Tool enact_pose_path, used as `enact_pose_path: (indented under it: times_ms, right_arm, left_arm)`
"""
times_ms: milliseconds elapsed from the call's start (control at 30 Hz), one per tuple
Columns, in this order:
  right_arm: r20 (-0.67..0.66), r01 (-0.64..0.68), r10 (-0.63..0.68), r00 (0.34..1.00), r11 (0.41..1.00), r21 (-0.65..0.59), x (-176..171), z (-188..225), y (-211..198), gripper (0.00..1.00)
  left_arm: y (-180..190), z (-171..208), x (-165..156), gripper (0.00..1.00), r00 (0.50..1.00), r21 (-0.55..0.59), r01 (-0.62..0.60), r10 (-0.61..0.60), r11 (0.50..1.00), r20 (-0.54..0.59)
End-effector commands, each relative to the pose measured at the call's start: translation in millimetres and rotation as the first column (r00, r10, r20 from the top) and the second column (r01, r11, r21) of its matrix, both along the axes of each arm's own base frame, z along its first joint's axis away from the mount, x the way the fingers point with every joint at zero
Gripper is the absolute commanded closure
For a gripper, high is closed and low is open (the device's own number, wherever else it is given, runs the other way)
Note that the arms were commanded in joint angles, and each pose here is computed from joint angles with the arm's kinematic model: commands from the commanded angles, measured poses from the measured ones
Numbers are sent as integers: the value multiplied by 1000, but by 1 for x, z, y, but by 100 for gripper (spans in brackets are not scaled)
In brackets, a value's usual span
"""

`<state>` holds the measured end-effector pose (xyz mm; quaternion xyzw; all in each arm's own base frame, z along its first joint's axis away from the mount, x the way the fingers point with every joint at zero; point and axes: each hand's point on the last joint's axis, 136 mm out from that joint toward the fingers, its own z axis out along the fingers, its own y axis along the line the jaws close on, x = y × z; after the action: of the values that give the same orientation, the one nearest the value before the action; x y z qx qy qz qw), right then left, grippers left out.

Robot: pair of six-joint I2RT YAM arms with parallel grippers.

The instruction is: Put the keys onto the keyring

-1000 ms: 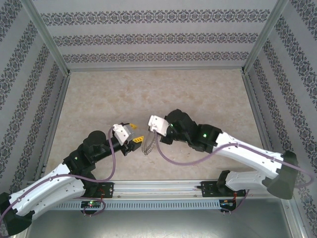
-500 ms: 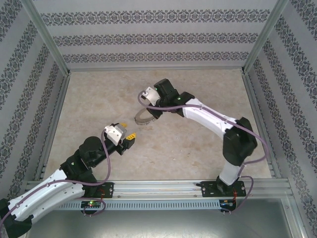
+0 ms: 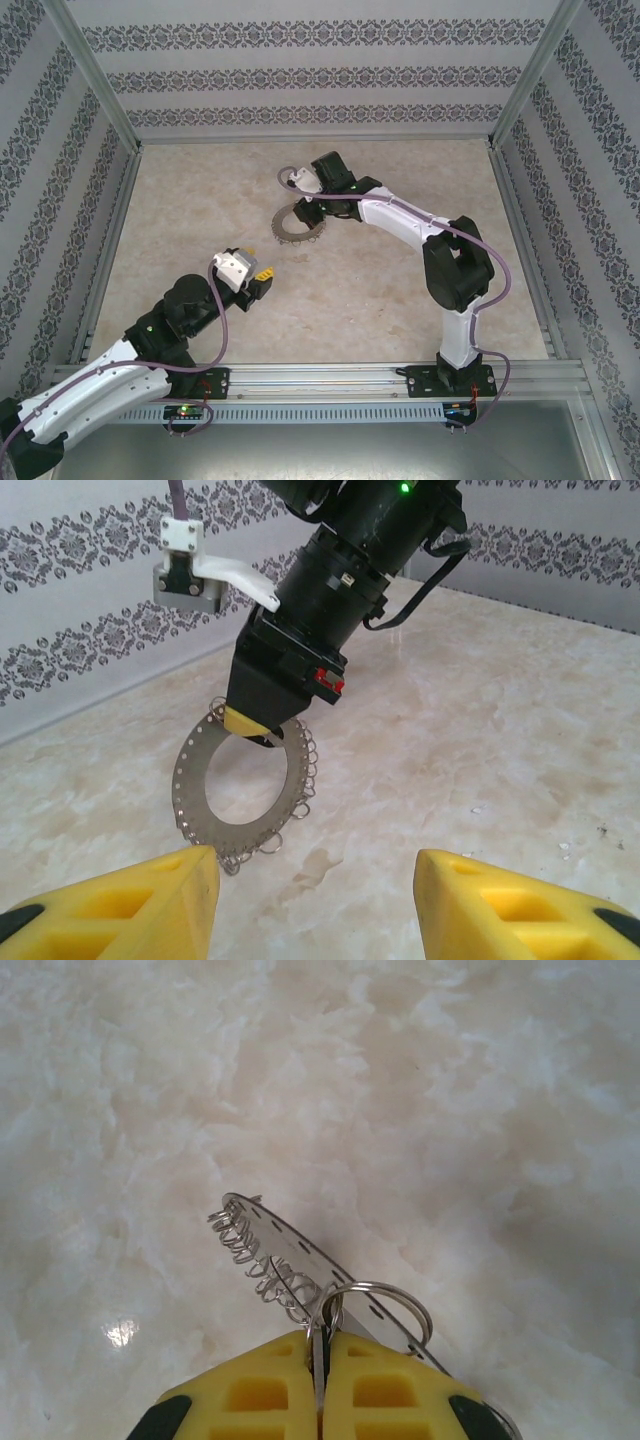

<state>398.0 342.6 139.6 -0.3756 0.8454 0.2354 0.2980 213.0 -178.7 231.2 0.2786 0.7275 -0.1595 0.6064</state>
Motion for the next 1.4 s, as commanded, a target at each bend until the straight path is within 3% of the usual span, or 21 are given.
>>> enact_pose_path:
  times_ms: [0, 500, 933, 1167, 1367]
  right_arm:
    - [-106, 17, -17, 994, 1000, 3, -10, -26, -7, 100]
    - [-251, 86, -73, 965, 995, 44, -70, -55, -38, 96]
    - [-362, 138, -103, 926, 988, 70, -140, -79, -50, 95]
    - [-409, 158, -124, 904, 986, 50, -163, -94, -55, 81]
    - [-362, 190, -159, 919, 980, 51, -167, -77, -64, 65]
  left_arm:
    - [1, 2, 4, 45, 1000, 3, -15, 15, 1000, 26]
    - [-1, 1, 4, 45, 1000, 8, -6, 6, 1000, 28]
    - [-2, 3, 3, 45, 999, 2, 3, -3, 1000, 39]
    - [-1, 5, 0, 45, 999, -7, 10, -10, 1000, 40]
    - [-1, 5, 0, 44, 1000, -11, 10, -9, 1000, 29]
